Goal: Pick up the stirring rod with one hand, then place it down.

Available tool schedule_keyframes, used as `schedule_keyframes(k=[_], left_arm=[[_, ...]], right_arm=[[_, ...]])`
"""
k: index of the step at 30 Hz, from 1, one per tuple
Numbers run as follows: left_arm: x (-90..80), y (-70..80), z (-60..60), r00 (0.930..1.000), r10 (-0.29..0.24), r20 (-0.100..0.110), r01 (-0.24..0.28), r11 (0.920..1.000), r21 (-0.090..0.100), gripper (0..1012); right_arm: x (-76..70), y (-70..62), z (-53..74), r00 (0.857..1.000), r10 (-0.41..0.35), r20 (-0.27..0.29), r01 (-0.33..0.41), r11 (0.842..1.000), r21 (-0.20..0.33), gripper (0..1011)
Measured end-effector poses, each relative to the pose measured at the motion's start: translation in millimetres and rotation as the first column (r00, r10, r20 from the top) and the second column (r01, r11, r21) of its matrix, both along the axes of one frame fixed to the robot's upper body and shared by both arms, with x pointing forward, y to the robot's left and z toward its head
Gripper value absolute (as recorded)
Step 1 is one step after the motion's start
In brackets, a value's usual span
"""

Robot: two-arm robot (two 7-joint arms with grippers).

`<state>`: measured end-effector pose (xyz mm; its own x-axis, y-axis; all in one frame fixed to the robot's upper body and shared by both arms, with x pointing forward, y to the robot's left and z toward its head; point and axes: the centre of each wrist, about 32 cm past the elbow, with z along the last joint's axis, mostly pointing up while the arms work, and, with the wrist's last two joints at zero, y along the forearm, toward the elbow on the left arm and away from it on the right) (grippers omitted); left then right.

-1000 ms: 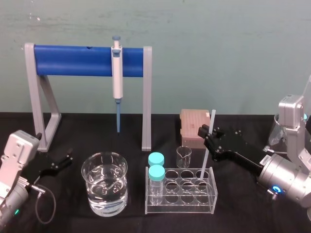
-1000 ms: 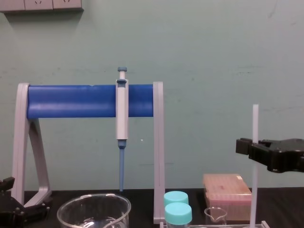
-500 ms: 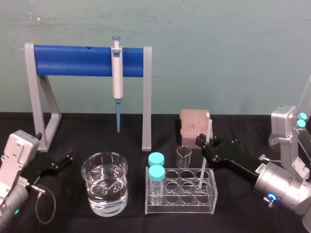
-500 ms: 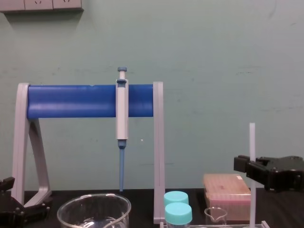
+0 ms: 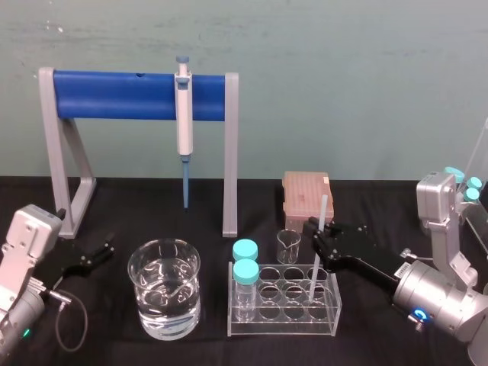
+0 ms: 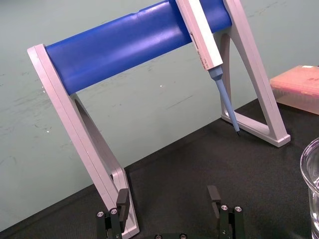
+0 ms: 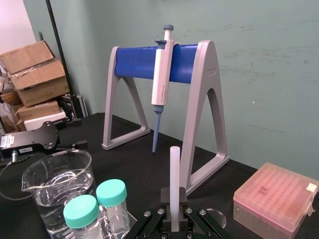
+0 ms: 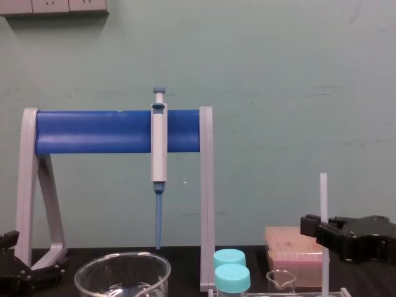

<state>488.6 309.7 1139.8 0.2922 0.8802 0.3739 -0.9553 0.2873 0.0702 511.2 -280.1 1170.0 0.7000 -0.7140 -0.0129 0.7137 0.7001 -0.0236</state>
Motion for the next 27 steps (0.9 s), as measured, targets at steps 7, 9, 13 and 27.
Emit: schedule_keyframes(k=[7,9,13,27], left_arm=[[0.0,0.0,0.0,1.0,0.0,0.0,0.0,1.0,0.0,1005],[0.0,0.0,0.0,1.0,0.0,0.0,0.0,1.0,0.0,1005],[0.0,-0.1,0.0,1.0,0.0,0.0,0.0,1.0,0.0,1005],[0.0,0.0,0.0,1.0,0.0,0.0,0.0,1.0,0.0,1005]], right_arm=[[-0.3,0.3,-0.9,1.0,-0.004,-0.003,0.004,1.0,-0.001,211],[-0.4,0.3,-0.4,1.0,-0.008,-0.005,0.008,1.0,-0.003,291],[-0.6,0.6,0.1,1.0,-0.01,-0.006,0.01,1.0,-0.005,372],[-0.6,-0.6,0.7,1.0,-0.012,-0.007,0.012,1.0,-0.008,826]])
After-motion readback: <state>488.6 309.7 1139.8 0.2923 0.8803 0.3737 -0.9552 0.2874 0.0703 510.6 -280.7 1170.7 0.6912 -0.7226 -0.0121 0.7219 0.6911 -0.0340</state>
